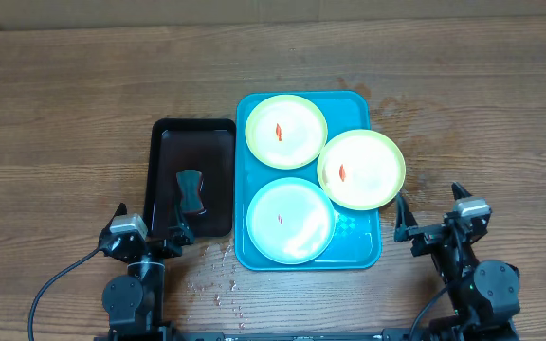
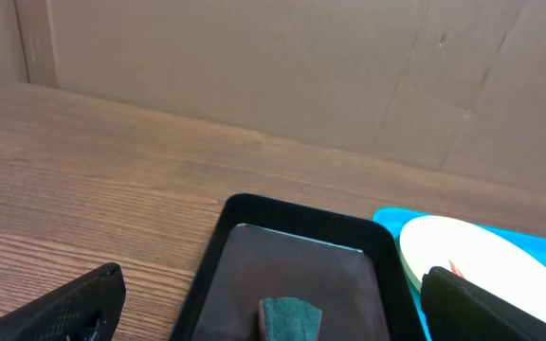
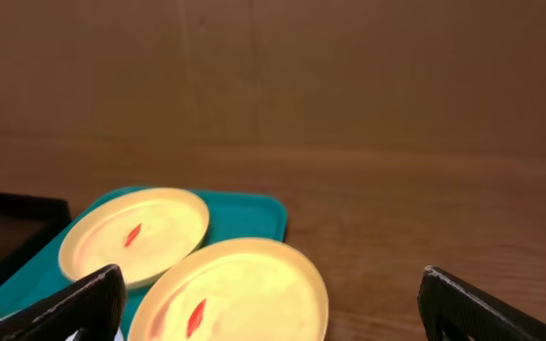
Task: Clean dirty plates on tray and stack at the side
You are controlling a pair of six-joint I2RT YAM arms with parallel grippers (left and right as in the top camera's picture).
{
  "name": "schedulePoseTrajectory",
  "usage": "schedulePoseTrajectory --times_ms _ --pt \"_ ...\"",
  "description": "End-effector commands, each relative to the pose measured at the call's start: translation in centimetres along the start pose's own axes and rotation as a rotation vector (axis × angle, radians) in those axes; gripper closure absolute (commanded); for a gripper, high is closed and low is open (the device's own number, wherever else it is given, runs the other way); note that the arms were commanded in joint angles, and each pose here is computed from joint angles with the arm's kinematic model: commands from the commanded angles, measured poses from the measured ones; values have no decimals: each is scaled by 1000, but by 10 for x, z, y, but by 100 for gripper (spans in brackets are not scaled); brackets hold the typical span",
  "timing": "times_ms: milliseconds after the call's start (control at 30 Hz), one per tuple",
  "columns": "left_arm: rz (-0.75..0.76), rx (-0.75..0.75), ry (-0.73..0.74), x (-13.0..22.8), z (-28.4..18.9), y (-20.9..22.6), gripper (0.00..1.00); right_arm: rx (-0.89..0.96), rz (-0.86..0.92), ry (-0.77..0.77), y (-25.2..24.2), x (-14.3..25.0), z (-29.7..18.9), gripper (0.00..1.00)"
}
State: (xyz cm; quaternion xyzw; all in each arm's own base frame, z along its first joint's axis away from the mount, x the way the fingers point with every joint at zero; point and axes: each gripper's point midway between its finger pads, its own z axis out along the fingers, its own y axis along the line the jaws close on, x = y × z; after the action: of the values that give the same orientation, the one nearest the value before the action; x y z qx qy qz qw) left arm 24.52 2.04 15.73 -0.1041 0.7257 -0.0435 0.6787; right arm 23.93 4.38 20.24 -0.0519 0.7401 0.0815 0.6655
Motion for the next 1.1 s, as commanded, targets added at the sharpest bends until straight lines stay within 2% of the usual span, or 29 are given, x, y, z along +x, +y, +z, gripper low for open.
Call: schedulePoseTrajectory --times_ms 0,367,533,667,1067 --pt "15 -4 3 2 0 1 0 40 -14 -105 -8 -28 -11 0" --pt "15 -4 3 2 0 1 0 51 -29 -309 -11 -67 -25 0" --pt "15 -4 3 2 0 1 0 35 -35 -343 -9 -67 -23 0" --pt "15 -4 3 2 0 1 0 26 -34 -323 -8 -53 -17 0" --pt "15 -4 3 2 0 1 0 -9 -10 -105 -7 25 5 0"
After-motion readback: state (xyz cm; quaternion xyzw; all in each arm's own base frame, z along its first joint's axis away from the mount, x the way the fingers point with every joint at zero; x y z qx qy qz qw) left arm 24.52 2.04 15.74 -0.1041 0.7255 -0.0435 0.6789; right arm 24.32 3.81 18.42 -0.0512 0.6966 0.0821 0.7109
